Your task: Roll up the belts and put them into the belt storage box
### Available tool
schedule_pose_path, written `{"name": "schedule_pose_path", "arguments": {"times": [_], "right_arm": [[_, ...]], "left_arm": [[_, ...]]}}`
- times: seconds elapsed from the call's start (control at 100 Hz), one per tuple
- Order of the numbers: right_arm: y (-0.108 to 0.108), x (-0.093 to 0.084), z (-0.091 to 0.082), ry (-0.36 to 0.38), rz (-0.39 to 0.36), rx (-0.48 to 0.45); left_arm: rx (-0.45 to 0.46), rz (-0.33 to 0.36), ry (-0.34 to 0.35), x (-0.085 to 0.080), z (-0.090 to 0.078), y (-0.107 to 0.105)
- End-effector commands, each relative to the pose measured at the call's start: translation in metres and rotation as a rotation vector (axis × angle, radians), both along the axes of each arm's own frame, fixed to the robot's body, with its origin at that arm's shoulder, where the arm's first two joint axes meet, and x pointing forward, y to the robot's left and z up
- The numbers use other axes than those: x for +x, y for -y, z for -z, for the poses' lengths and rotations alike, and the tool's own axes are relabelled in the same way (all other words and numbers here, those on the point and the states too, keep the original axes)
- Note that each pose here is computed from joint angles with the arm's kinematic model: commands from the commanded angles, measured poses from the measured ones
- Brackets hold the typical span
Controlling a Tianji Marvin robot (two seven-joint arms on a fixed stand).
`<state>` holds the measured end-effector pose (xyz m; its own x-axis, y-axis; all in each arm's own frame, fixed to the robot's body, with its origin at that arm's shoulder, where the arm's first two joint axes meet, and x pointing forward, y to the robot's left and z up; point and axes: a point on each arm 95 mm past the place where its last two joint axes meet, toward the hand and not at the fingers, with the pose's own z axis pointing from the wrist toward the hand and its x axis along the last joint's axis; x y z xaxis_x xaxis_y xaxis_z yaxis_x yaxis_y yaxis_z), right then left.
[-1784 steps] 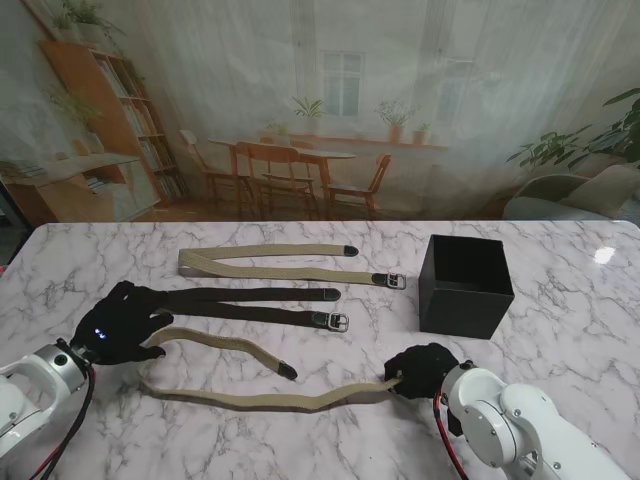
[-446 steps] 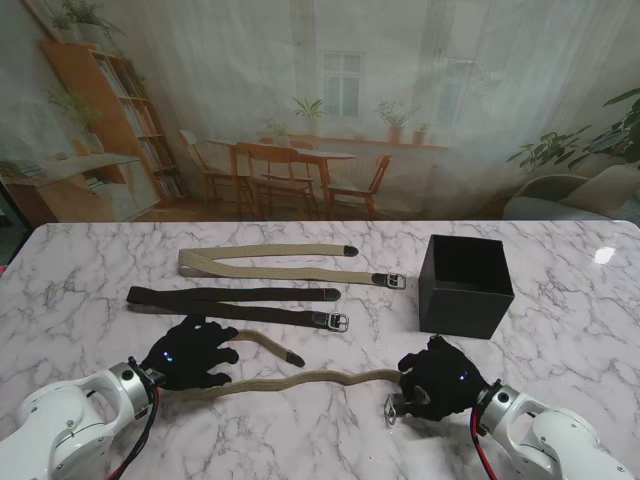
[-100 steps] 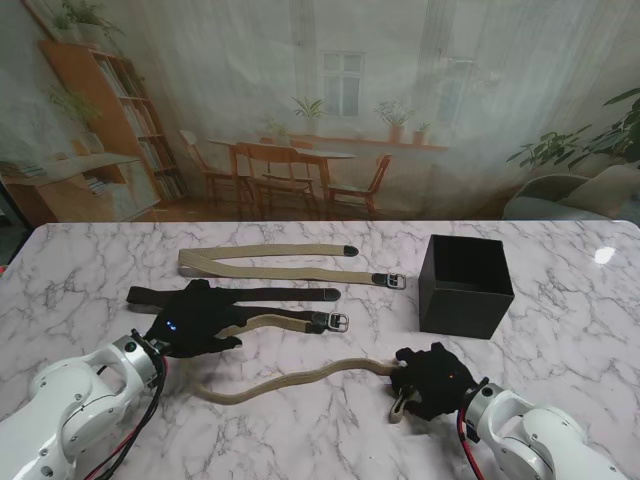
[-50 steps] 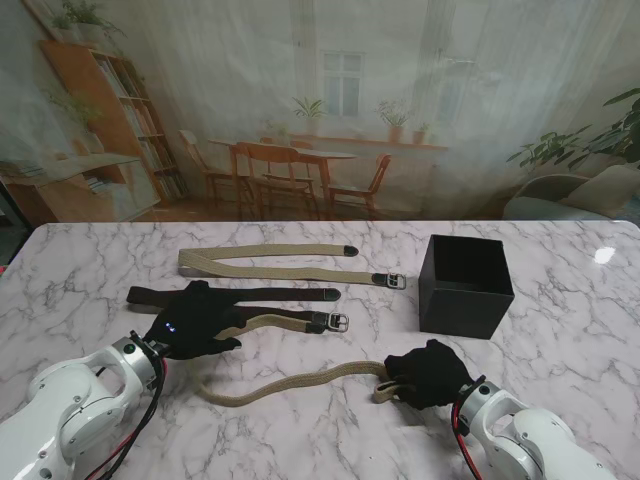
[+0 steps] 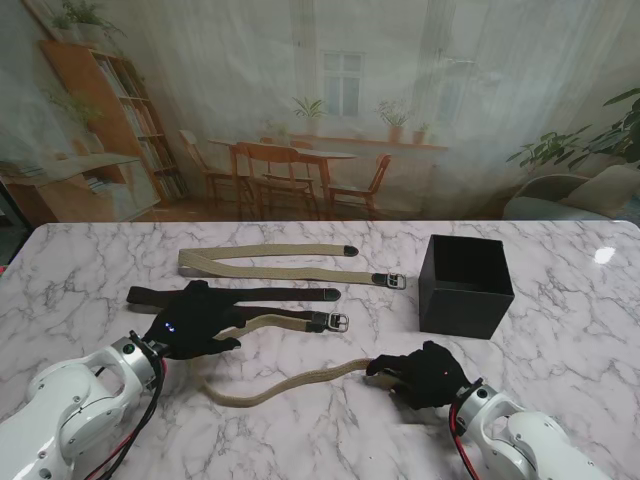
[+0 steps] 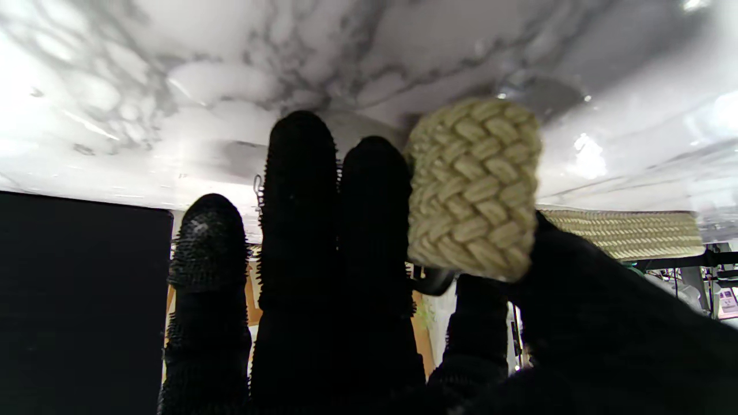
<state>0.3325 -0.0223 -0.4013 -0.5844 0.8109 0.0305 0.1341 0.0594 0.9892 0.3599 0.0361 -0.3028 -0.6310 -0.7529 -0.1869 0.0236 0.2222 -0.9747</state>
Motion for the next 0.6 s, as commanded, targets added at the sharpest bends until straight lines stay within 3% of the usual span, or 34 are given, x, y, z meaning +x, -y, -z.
{"name": "schedule_pose_path", "arguments": {"times": [0.0, 0.34, 0.59], "right_arm": [[0.0, -0.004, 0.007, -0.022, -0.005, 0.004], [-0.002, -0.003, 0.007, -0.037, -0.013, 0.022], [-0.002, -0.003, -0.005, -0.075, -0.049, -0.021]], "left_arm": [[0.007, 0.002, -0.01, -0.001, 0.001, 0.001], [0.006, -0.002, -0.014, -0.001, 0.002, 0.001], [0.007, 0.006, -0.021, 0.002, 0.0, 0.005]]}}
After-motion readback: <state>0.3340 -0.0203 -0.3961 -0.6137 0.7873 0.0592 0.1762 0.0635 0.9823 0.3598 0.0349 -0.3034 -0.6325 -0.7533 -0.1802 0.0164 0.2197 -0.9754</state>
